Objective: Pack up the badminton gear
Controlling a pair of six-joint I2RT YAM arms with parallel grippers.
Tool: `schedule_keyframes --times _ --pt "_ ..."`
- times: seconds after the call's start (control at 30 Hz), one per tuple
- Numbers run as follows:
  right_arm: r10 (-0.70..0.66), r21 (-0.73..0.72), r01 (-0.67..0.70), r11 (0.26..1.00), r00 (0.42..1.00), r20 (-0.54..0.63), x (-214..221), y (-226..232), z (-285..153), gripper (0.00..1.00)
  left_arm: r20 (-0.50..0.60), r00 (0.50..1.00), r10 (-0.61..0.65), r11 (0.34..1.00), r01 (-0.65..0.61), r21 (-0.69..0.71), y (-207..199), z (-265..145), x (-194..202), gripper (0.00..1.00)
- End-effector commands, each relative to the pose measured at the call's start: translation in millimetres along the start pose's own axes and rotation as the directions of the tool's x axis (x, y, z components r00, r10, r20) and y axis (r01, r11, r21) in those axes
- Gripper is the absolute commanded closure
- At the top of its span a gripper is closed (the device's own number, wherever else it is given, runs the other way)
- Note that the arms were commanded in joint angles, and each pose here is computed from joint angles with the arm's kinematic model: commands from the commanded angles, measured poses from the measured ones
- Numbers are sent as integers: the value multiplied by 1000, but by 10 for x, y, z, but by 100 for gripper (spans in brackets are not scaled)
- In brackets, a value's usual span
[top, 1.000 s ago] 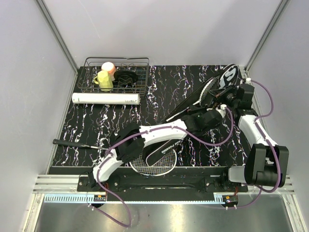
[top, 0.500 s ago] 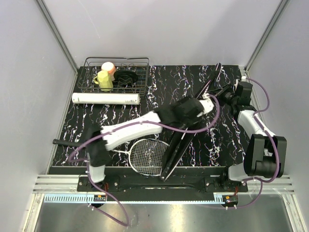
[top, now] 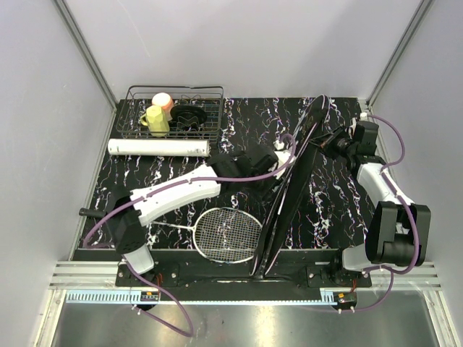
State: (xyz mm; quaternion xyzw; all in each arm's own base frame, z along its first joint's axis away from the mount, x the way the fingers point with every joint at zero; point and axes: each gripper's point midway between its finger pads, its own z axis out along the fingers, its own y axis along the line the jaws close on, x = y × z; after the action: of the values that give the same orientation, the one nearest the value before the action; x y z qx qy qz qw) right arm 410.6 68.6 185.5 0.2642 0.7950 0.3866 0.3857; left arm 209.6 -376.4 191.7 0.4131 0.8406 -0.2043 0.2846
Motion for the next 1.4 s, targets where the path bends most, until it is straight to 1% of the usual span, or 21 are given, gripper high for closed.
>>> schedule_keyframes --times 0.0,0.1,0.17,0.23,0.27,0.3,0.33,0.4,0.47,0.53,0.57,0.63,0.7,0.8,0.87,0.97,1.07,1.2,1.27,1.37 --pt "-42 -23 45 999 995 95 -266 269 -142 100 43 995 -91 992 86 97 -374 50 -171 53" --pt "-13 16 11 1000 993 118 -294 231 -183 100 38 996 -83 993 80 87 -496 114 -161 52" --pt "6 38 -11 999 992 129 -302 203 -202 100 60 992 -111 993 108 38 -480 133 -201 62" --pt "17 61 -26 998 990 139 -312 164 -211 100 85 989 -118 993 114 41 -543 111 -215 68" --pt "25 67 -35 997 989 145 -325 163 -216 100 127 985 -117 993 113 42 -564 54 -299 68" --pt "31 76 -43 996 988 152 -330 144 -219 100 138 984 -116 993 110 49 -610 24 -315 68" --pt "37 85 -51 995 987 154 -324 136 -230 100 145 982 -122 991 113 66 -657 -8 -341 68" --pt "63 98 -80 992 984 166 -337 122 -235 100 162 981 -111 990 95 101 -785 -64 -404 62" --pt "102 110 -122 987 980 170 -338 138 -247 100 168 981 -100 987 76 142 -887 -94 -437 58" --pt "120 111 -140 984 979 167 -342 201 -265 100 167 982 -92 983 63 174 -960 -93 -431 57" --pt "131 107 -150 983 977 166 -337 230 -266 100 172 981 -86 979 52 195 -997 -79 -437 58" --pt "132 96 -151 984 975 176 -360 317 -300 100 146 987 -70 982 43 185 -984 45 -357 65" --pt "134 93 -152 984 974 182 -366 370 -311 100 122 991 -62 980 37 197 -1006 127 -304 69" --pt "125 85 -143 986 975 185 -391 436 -324 100 93 994 -59 987 44 155 -941 277 -231 74" --pt "124 85 -141 986 976 180 -371 440 -326 100 93 993 -71 995 63 82 -815 332 -213 76" --pt "118 90 -136 987 977 177 -352 415 -317 100 83 993 -78 997 77 17 -688 401 -154 79" --pt "118 93 -136 986 977 176 -328 384 -315 100 44 994 -96 995 97 -13 -624 496 -51 78" --pt "112 95 -130 987 978 174 -315 367 -316 100 9 992 -127 991 127 -41 -562 609 55 68" --pt "109 94 -127 987 979 175 -316 370 -320 100 -7 991 -131 991 130 -33 -580 658 82 66" --pt "108 96 -126 987 978 177 -311 366 -323 100 -37 991 -130 991 130 7 -658 721 135 66"
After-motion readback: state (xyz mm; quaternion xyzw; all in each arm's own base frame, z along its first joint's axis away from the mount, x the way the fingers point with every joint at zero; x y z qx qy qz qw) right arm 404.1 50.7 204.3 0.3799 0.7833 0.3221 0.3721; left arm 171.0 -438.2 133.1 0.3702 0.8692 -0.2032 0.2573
